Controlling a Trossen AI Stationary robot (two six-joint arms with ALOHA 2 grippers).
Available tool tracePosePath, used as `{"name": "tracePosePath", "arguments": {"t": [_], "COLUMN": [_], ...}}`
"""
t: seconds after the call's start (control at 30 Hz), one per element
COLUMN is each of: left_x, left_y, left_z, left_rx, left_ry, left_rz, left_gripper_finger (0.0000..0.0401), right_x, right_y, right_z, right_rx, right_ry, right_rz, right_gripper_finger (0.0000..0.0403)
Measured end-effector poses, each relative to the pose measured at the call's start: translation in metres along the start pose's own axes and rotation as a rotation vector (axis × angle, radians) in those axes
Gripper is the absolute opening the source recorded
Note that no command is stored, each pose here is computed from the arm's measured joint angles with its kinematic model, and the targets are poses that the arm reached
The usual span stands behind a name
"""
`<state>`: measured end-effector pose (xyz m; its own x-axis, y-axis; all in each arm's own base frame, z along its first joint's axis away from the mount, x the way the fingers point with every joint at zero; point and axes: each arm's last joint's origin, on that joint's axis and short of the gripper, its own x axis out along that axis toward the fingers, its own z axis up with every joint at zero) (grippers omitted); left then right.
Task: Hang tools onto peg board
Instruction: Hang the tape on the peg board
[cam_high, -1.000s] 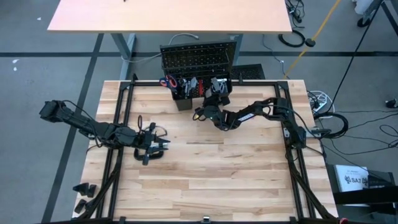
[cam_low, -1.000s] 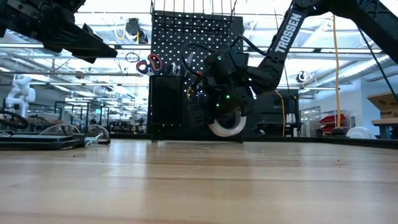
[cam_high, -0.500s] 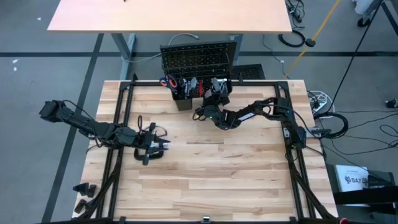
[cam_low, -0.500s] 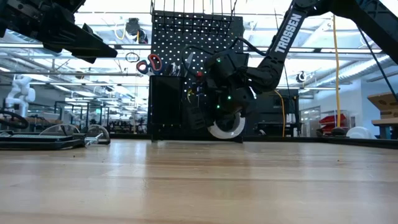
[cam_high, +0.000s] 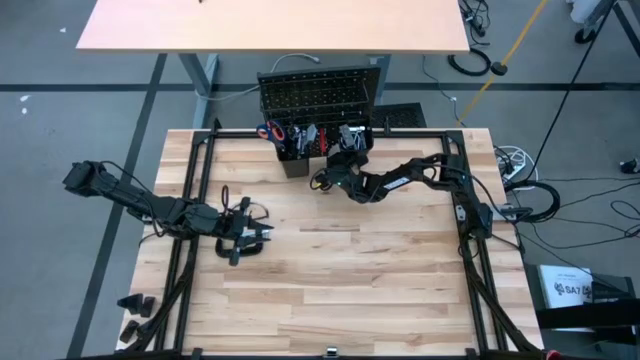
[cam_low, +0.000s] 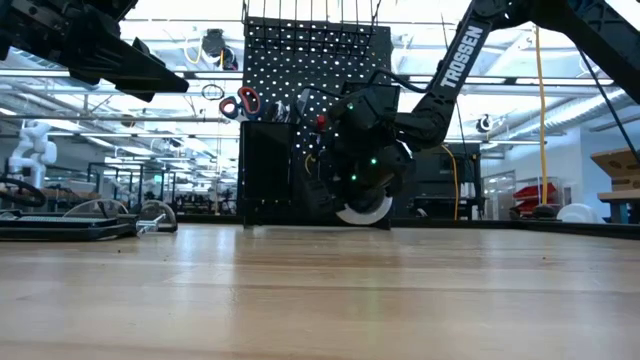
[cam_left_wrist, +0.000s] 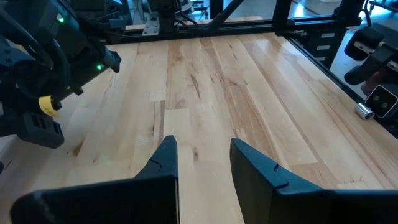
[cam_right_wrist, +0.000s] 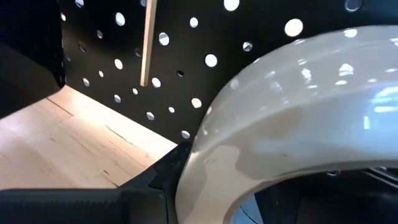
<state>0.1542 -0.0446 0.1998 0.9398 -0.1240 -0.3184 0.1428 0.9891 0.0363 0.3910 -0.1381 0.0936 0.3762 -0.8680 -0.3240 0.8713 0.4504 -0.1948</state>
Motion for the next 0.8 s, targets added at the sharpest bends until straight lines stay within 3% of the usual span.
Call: {"name": "tracePosePath", "arguments": {"t": [0.2,0.67,0.8], "left_x": [0.0,0.0,0.0001], "left_y": [0.0,0.0,0.0], "left_z": [-0.0001,0.0,-0.0001], "left_rx": [0.0,0.0,0.0], "left_ry": [0.001,0.0,0.001], "left_rz": [0.0,0.0,0.0], "left_gripper_finger": [0.0084,0.0084,0.0084], "right_x": [0.0,0.0,-0.005], "right_y": [-0.0001,-0.0009,0.0016], "right_z": [-0.0006,-0.0046,-0.0063], "right_rx": [-0.079,-0.134,-0.17], "right_ry": [0.005,0.035,0.024], "right_rz": [-0.001,-0.007,-0.081], "right_gripper_finger": [0.0148,0.0148,0.0148]}}
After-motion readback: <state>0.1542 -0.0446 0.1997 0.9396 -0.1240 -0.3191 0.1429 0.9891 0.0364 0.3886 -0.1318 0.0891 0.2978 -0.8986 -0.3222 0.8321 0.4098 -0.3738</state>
